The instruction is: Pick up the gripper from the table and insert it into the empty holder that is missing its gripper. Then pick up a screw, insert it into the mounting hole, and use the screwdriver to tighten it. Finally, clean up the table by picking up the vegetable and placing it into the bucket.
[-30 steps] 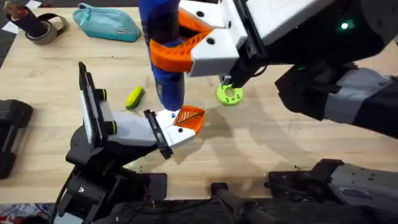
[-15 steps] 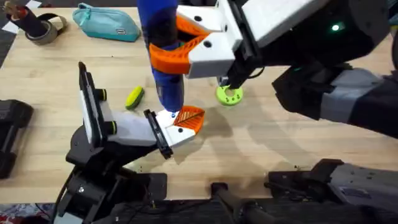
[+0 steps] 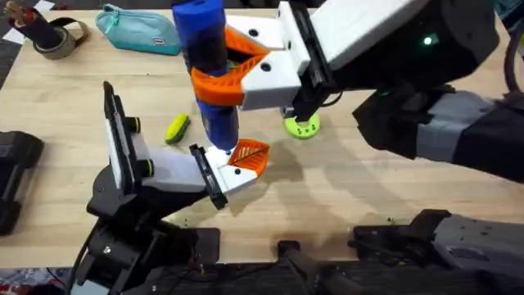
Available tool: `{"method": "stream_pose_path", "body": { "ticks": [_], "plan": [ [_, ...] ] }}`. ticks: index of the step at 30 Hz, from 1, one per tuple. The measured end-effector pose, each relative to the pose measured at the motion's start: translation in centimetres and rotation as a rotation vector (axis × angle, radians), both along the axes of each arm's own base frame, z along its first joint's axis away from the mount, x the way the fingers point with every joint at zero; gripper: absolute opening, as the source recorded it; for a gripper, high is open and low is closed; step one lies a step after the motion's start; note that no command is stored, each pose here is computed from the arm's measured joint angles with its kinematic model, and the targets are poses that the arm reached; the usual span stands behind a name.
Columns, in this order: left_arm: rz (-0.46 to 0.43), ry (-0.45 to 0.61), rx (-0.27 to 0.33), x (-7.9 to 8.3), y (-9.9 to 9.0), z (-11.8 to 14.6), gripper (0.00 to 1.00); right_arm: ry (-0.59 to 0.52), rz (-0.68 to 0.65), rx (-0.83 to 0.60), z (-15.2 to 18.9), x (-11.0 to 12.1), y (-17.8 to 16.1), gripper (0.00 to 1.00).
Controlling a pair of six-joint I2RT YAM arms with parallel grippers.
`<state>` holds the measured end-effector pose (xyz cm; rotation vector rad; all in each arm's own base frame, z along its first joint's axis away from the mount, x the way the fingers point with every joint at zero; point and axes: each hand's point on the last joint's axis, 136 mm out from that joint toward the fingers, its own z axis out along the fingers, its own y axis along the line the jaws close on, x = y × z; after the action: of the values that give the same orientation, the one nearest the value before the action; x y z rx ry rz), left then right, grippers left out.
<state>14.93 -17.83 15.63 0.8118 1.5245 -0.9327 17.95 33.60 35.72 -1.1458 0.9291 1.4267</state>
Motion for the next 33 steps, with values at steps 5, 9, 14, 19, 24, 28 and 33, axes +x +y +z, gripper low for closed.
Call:
{"method": "stream_pose_path", "body": {
  "ticks": [5, 9, 14, 19, 24, 28, 33],
  "plan": [
    [0.000, 0.000, 0.000, 0.00, 0.00, 0.00, 0.011, -0.009, 0.002, 0.000, -0.03, -0.10, 0.02, 0.033],
    [0.000, 0.000, 0.000, 0.00, 0.00, 0.00, 0.011, -0.035, 0.014, -0.004, -0.20, -0.39, 0.00, 0.032],
    [0.000, 0.000, 0.000, 0.00, 0.00, 0.00, 0.011, -0.046, 0.024, -0.009, -0.35, -0.59, 0.00, 0.031],
    [0.000, 0.000, 0.000, 0.00, 0.00, 0.00, 0.011, -0.053, 0.028, -0.011, -0.43, -0.68, -0.01, 0.031],
    [0.000, 0.000, 0.000, 0.00, 0.00, 0.00, 0.011, -0.053, 0.029, -0.012, -0.46, -0.69, -0.01, 0.032],
    [0.000, 0.000, 0.000, 0.00, 0.00, 0.01, 0.011, -0.056, 0.030, -0.012, -0.47, -0.73, -0.01, 0.032],
    [0.000, 0.000, 0.000, 0.00, 0.00, 0.00, 0.011, -0.059, 0.030, -0.011, -0.48, -0.75, 0.00, 0.031]
  ]
}}
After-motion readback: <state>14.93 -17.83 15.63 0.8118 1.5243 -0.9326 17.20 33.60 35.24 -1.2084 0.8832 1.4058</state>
